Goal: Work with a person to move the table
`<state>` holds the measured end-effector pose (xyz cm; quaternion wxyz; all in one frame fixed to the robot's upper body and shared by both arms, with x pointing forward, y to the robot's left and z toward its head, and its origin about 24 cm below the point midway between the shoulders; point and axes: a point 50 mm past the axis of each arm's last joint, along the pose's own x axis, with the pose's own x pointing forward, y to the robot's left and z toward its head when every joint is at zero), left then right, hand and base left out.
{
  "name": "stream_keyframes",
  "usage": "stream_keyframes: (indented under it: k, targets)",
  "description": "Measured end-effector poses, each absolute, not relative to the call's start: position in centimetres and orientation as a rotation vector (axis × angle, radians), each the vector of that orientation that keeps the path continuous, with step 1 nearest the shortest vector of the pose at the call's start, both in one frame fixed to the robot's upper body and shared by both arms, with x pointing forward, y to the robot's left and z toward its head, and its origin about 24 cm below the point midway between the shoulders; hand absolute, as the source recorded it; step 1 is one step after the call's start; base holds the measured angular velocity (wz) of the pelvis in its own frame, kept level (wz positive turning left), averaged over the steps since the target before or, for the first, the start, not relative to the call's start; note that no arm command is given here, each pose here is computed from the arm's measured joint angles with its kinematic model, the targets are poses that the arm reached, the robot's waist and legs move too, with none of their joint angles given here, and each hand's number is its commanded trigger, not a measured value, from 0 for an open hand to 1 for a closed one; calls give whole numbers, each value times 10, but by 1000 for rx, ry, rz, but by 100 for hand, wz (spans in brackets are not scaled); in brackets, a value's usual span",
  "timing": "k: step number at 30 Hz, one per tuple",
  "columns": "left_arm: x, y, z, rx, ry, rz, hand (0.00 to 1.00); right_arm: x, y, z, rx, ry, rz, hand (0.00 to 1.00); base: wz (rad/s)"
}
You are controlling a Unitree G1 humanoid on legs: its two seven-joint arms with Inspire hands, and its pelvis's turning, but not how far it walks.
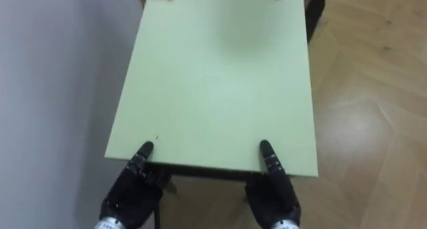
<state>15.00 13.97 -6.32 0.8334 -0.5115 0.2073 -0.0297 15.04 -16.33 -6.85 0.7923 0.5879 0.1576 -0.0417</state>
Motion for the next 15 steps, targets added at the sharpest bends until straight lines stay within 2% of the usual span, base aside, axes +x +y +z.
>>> stream_keyframes:
  k: [5, 15]
  targets:
    - [149, 143, -64, -1104, 439, -23, 100, 160, -159, -64, 1235, 361, -73, 100, 1]
    - [146, 135, -69, -1093, 487, 3, 100, 148, -163, -70, 1238, 386, -124, 100, 60]
